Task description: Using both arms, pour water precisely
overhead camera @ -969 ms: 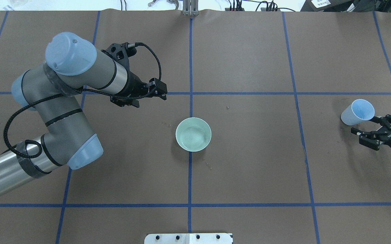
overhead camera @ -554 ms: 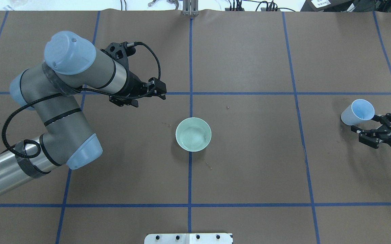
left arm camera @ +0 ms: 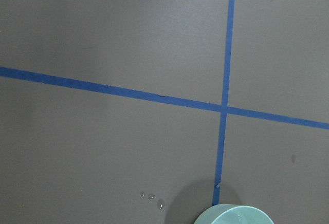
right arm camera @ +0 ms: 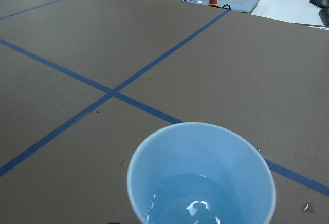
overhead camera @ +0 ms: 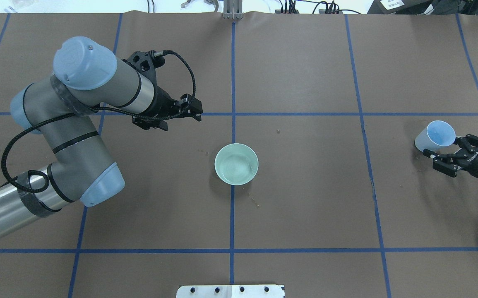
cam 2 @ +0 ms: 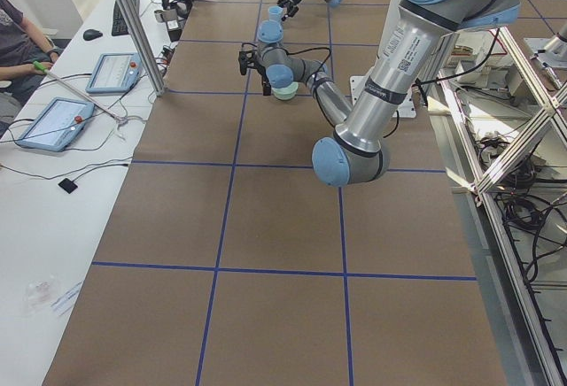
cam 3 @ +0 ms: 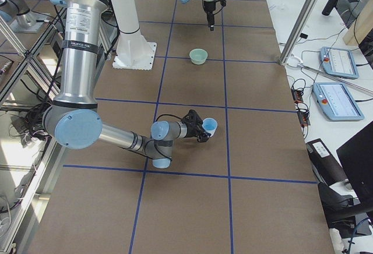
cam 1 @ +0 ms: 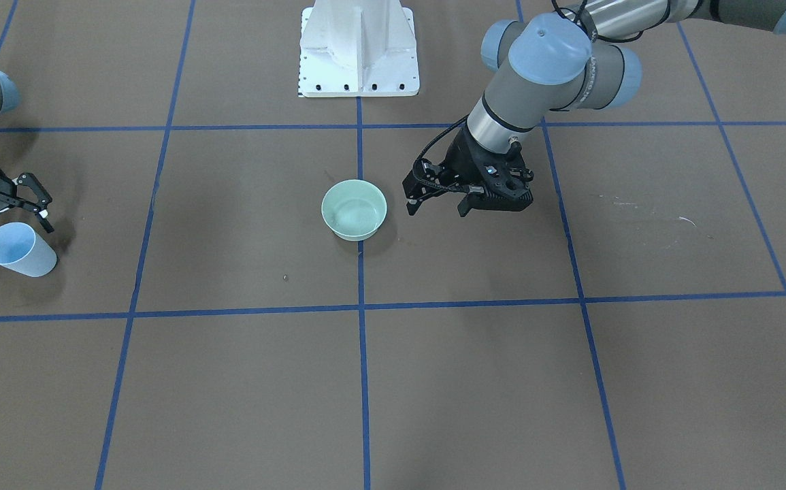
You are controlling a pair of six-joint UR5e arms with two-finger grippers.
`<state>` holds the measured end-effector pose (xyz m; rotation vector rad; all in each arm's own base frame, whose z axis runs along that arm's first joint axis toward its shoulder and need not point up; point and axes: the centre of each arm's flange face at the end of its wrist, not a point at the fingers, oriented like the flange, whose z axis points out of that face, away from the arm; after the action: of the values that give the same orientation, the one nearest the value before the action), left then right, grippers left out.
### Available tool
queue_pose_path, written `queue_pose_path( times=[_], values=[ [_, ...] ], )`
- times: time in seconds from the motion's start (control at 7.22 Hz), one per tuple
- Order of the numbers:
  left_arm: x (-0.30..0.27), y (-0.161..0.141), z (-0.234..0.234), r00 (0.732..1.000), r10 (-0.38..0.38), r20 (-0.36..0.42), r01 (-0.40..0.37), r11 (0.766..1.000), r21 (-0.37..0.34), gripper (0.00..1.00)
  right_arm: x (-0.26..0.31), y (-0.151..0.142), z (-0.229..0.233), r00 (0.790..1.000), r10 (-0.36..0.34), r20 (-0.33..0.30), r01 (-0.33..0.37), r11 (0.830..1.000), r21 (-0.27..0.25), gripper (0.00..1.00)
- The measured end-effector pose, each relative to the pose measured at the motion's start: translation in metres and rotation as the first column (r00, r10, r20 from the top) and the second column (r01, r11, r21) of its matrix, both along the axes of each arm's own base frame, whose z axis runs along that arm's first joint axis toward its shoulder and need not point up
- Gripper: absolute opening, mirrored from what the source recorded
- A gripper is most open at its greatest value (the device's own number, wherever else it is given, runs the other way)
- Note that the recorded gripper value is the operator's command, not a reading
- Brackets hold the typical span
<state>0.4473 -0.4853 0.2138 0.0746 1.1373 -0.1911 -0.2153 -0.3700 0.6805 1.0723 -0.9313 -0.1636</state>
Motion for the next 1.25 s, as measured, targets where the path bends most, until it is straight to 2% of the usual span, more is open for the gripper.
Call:
queue_pose_path(
  times=[1.25],
  values=[
    [0.0,0.0,0.001,1.0,0.002,0.006,-0.002,1.0,0.002,0.99,-0.008,-0.012,-0.001,0.999,0.031,0.011,-0.031,0.999,-0.008,0.85]
  ],
)
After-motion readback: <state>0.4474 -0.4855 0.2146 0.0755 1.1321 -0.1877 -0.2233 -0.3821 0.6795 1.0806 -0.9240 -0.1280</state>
